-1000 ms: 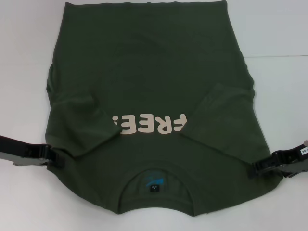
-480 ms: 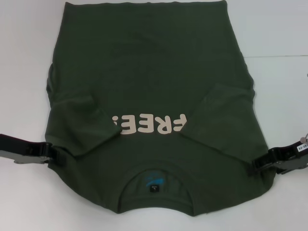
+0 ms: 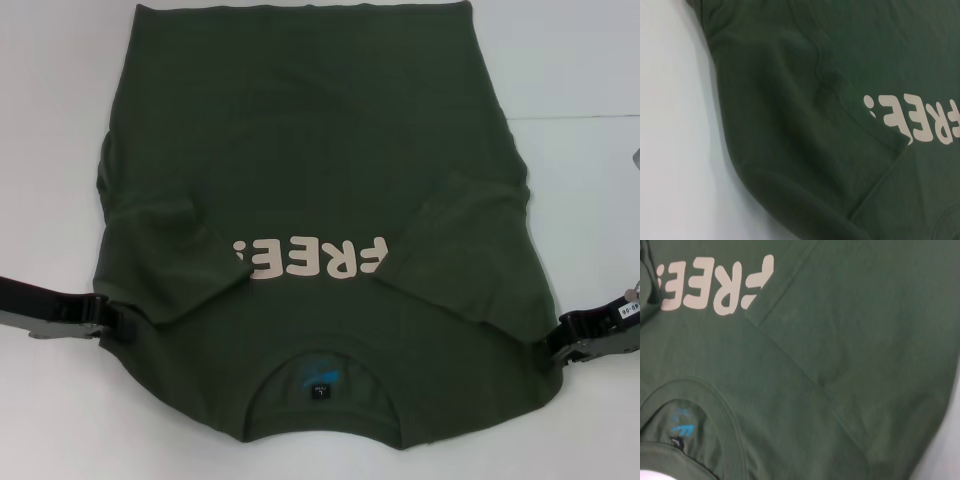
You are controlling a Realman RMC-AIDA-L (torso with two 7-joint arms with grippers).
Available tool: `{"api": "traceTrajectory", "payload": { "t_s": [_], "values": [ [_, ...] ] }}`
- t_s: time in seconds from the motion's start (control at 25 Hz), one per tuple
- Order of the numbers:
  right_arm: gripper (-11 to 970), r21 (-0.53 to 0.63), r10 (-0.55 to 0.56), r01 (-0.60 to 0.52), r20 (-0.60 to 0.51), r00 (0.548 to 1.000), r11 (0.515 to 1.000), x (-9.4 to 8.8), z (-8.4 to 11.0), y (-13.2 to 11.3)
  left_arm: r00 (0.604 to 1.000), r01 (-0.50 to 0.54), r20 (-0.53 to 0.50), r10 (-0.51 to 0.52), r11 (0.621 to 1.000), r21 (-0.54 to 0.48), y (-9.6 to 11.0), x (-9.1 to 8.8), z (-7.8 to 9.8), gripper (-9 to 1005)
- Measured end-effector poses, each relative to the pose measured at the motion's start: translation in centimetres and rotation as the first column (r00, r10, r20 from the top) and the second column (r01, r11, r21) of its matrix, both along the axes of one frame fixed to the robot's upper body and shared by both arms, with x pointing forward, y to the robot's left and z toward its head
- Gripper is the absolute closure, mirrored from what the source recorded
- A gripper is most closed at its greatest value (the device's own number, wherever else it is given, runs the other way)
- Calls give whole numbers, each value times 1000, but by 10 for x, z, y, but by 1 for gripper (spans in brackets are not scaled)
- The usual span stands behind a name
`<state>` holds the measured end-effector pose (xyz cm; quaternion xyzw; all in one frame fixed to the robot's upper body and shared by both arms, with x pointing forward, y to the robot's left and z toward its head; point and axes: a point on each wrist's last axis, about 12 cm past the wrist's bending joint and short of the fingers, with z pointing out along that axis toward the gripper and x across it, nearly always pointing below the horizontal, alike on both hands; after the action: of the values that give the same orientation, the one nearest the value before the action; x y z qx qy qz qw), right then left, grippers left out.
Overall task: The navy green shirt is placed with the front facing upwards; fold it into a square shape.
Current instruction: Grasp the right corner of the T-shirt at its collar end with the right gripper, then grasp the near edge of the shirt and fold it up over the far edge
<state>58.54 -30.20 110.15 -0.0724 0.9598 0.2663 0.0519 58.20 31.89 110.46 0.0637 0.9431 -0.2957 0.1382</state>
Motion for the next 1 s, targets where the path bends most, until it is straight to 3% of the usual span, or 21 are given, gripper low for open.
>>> {"api": "traceTrajectory", "payload": {
  "t_s": [0.12,0.36,1.0],
  "values": [
    [714,-6,8,-8,-1,1000,1000,0,0,1,1000,1,0,-1,1000,1,0,0,0,912],
    [917,-16,18,-18,1,1000,1000,1,1,1,1000,1,0,-1,1000,1,0,0,0,909],
    [919,62,149,-150,21,989,987,-10,22,-8,997,46,-62,-48,998,-35,6,-13,1,902]
  ]
}}
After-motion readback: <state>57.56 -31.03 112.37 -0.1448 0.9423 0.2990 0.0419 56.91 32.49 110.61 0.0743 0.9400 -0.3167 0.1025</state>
